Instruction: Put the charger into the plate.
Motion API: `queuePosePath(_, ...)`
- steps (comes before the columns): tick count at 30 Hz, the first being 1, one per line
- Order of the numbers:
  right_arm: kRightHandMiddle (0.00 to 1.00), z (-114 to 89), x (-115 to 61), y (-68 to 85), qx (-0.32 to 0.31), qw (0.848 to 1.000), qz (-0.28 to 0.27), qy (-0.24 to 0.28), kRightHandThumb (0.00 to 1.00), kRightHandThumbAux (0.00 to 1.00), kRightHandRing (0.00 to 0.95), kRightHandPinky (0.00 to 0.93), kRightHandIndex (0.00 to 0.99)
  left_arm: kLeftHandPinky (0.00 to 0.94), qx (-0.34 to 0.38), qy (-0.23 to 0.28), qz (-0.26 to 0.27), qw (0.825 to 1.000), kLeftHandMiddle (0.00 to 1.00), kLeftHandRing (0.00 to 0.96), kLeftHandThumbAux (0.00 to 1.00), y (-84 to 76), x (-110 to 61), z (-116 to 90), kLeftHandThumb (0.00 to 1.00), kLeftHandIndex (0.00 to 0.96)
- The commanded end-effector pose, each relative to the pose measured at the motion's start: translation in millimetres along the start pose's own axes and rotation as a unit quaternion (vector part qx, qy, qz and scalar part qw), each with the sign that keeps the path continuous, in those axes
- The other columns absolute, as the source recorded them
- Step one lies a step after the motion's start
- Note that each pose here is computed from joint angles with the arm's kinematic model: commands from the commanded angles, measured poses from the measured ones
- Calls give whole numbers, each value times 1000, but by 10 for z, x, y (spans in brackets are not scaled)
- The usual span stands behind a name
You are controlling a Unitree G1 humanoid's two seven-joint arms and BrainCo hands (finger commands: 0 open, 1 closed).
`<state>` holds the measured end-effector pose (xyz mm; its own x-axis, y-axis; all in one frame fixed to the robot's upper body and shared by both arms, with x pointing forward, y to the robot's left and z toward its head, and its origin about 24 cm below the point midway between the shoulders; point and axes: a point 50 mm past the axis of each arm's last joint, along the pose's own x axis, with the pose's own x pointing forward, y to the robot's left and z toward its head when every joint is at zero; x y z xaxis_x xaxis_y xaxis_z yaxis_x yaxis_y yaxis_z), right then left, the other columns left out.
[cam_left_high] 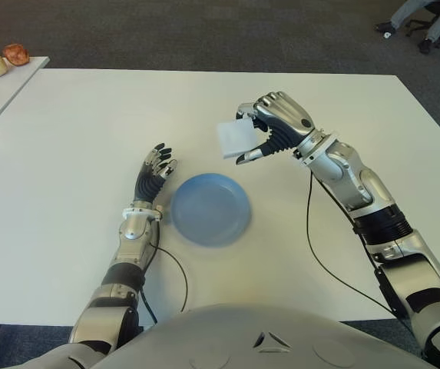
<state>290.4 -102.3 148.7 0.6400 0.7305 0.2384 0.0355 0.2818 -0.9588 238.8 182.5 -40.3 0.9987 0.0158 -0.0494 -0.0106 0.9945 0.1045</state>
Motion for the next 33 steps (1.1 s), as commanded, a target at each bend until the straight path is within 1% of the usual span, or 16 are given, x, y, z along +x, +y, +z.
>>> queuePosePath(1, 879, 89, -6, 88, 14, 1000, 21, -2, 745, 709, 876, 876, 441, 177, -8, 101, -5, 995, 196, 180, 491, -57, -274, -364, 0, 132)
queuePosePath(5, 877, 147, -16, 144, 14, 999, 40, -13, 743, 710, 876, 881, 441, 165, -7, 102, -6, 995, 188, 172, 490, -58, -273, -364, 0, 133)
queuePosePath(11, 870, 199, -76, 301, 19, 997, 69, -17, 741, 710, 873, 882, 440, 166, -8, 103, -6, 995, 180, 168, 497, -66, -271, -364, 0, 128)
queuePosePath(14, 865, 213, -90, 338, 22, 997, 76, -16, 740, 710, 869, 880, 440, 162, -9, 103, -5, 995, 178, 167, 502, -71, -270, -363, 0, 125)
queuePosePath(27, 858, 256, -139, 582, 31, 993, 111, -12, 740, 709, 865, 879, 441, 154, -9, 98, -4, 995, 172, 158, 515, -101, -266, -348, 0, 117)
queuePosePath(33, 863, 254, -148, 674, 31, 993, 116, -10, 740, 709, 870, 883, 441, 151, -13, 99, -2, 995, 173, 158, 515, -113, -264, -344, 0, 118)
